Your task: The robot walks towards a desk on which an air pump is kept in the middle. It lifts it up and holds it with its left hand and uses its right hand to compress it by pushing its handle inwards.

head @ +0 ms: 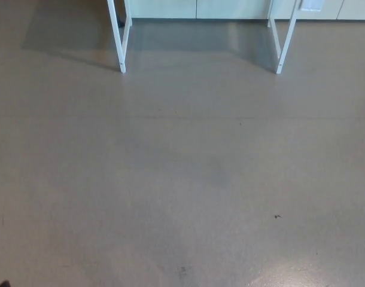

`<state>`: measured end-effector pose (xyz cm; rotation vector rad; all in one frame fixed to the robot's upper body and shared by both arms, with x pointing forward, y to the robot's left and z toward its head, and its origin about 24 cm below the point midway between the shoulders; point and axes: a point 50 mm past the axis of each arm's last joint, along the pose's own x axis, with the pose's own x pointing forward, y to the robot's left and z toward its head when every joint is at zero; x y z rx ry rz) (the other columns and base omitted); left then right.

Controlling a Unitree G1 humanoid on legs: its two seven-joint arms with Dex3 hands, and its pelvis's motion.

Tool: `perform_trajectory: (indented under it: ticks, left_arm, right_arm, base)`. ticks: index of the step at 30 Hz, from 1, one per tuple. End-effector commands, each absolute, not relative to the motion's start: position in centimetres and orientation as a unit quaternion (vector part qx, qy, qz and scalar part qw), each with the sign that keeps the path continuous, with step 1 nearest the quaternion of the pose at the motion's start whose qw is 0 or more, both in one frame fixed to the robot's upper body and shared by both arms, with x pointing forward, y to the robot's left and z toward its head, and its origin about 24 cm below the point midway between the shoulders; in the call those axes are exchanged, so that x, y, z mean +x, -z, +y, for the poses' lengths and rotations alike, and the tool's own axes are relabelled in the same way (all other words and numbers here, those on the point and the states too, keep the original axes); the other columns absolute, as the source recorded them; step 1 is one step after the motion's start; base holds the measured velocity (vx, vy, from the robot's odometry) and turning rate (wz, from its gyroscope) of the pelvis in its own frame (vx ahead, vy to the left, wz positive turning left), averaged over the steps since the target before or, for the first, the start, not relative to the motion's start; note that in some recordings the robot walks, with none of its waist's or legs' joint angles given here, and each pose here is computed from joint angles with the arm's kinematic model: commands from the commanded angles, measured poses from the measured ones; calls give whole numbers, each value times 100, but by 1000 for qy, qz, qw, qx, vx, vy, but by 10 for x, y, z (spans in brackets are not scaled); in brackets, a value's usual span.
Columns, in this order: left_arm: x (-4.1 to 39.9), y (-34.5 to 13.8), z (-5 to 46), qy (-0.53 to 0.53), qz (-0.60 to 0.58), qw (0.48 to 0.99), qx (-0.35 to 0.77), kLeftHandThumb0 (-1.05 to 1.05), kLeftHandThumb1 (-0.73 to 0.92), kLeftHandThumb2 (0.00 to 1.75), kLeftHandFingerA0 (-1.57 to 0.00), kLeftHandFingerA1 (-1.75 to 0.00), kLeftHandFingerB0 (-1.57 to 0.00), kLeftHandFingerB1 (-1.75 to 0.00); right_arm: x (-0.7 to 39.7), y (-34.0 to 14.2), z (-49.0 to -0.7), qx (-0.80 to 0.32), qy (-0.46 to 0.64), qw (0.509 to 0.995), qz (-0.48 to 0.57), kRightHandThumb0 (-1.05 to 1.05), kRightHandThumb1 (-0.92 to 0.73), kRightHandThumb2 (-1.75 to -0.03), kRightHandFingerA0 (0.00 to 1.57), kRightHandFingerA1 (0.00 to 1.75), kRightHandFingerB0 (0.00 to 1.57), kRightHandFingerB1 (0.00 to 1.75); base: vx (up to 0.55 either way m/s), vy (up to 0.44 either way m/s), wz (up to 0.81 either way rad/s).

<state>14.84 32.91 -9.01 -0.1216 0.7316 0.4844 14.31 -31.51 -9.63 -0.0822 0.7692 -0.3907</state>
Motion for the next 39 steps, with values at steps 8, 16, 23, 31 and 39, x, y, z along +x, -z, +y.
perform_trajectory:
  ticks: [8,16,23,31,39]
  left_arm:
    - [140,85,340,-249,316,903,-149,-11,75,62,-44,-42,-31,-32]
    - [140,84,336,-237,319,907,-138,-14,74,61,-42,-42,-33,-33]
    - [139,84,335,-227,319,910,-134,-12,74,62,-39,-41,-31,-33]
    - [137,85,333,-216,327,913,-109,-14,75,62,-39,-40,-33,-33]
    - [138,86,331,-211,333,914,-99,-14,77,62,-41,-41,-33,-33]
  right_arm:
    - [150,80,-330,24,223,931,289,-30,-68,-60,61,46,45,39]
    - [151,80,-330,20,221,931,289,-30,-69,-60,60,47,44,39]
    - [153,81,-329,15,216,931,293,-30,-71,-61,58,46,43,39]
    - [158,81,-327,11,214,932,292,-28,-71,-60,61,46,46,39]
    - [164,79,-326,2,206,934,291,-31,-69,-60,61,46,47,39]
  base:
    - [-103,-54,0]
    - [118,162,-14]
    - [248,245,4]
    - [281,-72,14]
    - [355,-145,12]
